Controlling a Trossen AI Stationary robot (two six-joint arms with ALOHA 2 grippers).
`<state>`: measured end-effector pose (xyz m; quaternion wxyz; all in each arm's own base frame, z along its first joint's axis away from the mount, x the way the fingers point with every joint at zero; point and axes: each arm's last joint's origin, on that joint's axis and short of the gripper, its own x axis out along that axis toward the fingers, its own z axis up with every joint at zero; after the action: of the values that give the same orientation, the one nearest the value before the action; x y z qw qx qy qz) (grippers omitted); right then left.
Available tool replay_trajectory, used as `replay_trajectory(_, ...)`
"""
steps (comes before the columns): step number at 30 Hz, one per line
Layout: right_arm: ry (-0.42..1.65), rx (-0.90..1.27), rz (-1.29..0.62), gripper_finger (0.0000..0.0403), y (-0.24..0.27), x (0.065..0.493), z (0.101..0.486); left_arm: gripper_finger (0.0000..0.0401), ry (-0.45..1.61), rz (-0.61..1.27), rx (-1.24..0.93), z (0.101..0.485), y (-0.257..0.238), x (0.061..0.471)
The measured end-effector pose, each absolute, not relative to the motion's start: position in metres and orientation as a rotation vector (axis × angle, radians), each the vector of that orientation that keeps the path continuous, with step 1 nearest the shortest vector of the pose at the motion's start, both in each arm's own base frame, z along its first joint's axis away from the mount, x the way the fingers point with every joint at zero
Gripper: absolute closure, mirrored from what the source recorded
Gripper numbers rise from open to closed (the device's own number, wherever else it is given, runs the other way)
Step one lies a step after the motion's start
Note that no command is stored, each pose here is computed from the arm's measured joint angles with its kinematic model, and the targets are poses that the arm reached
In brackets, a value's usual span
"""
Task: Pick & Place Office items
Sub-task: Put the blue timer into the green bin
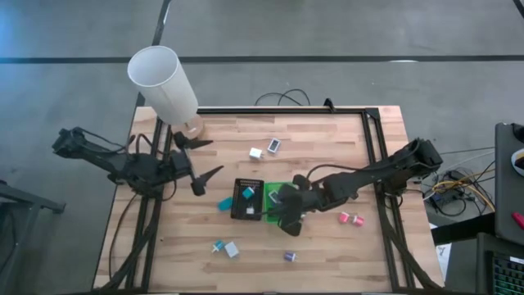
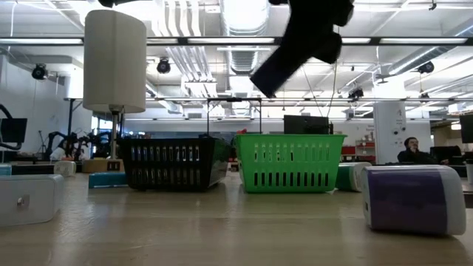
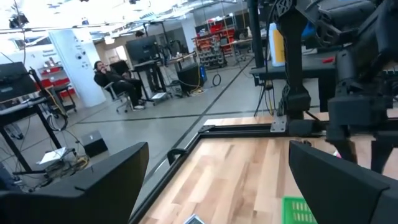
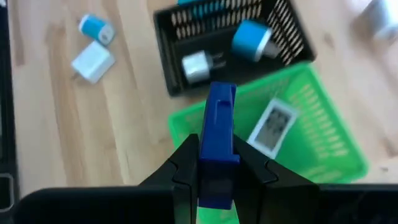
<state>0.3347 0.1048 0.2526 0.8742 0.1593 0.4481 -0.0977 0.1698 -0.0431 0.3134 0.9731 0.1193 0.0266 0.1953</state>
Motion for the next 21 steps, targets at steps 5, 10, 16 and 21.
replay_trajectory(5,0.992,0.415,-0.248,0.0350,0.104,0.330,0.249,0.0011,0.054,0.394,0.241,0.314,-0.042,0.168)
replay_trajectory(10,1.008,0.428,-0.257,0.0350,0.105,0.331,0.246,0.0011,0.052,0.394,0.240,0.314,-0.042,0.168)
replay_trajectory(16,1.036,0.414,-0.264,0.0350,0.107,0.336,0.235,0.0011,0.051,0.391,0.240,0.314,-0.043,0.168)
replay_trajectory(21,1.053,0.403,-0.272,0.0350,0.108,0.340,0.226,0.0011,0.049,0.390,0.222,0.314,-0.043,0.168)
